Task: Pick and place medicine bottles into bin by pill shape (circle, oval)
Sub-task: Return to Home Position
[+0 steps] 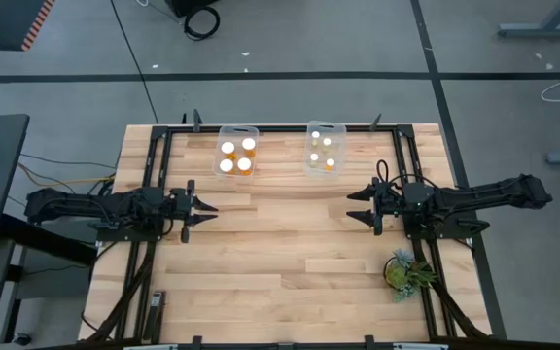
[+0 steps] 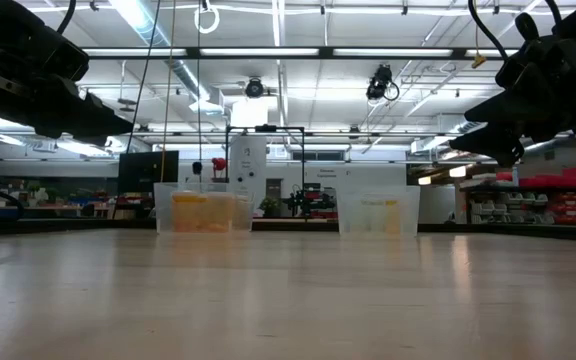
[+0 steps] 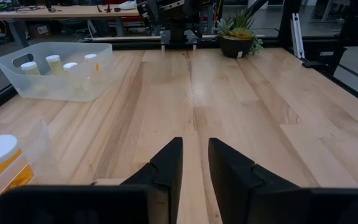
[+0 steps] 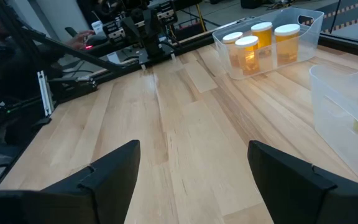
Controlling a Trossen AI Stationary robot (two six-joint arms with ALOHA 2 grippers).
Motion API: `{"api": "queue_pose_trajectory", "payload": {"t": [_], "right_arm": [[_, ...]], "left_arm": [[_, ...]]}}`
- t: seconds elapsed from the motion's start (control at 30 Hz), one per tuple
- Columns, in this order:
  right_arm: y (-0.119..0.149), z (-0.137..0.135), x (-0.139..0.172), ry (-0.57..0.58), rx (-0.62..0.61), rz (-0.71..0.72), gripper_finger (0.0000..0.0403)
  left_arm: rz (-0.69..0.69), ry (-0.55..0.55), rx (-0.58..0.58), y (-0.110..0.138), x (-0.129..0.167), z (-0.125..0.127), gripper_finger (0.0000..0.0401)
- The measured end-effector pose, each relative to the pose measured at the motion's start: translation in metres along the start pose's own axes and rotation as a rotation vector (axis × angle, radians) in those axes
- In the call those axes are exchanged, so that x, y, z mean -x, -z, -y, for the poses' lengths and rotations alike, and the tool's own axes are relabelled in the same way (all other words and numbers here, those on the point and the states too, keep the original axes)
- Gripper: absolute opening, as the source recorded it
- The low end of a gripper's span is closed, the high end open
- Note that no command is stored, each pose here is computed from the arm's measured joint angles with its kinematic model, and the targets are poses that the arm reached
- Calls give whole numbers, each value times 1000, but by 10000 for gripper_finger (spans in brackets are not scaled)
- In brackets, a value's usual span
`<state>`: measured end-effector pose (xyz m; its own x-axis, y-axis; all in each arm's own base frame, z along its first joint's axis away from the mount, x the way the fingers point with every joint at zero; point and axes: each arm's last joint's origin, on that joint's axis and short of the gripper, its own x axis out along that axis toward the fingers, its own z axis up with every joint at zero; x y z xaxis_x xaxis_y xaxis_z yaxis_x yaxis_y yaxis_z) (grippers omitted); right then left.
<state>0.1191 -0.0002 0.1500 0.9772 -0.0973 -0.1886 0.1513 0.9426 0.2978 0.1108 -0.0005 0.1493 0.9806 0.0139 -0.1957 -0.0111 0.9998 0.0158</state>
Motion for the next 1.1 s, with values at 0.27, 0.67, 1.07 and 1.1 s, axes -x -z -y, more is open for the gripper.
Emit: {"api": "queue_pose_trajectory", "payload": {"t": [0.27, 0.67, 1.07, 1.1], "right_arm": [[0, 0, 0, 0, 0, 0, 305], [0, 0, 0, 0, 0, 0, 305], [0, 0, 0, 0, 0, 0, 305], [0, 0, 0, 0, 0, 0, 305]], "left_arm": [[1, 0, 0, 0, 0, 0, 83], [0, 0, 0, 0, 0, 0, 85], [0, 0, 0, 0, 0, 0, 89], [0, 0, 0, 0, 0, 0, 90]]}}
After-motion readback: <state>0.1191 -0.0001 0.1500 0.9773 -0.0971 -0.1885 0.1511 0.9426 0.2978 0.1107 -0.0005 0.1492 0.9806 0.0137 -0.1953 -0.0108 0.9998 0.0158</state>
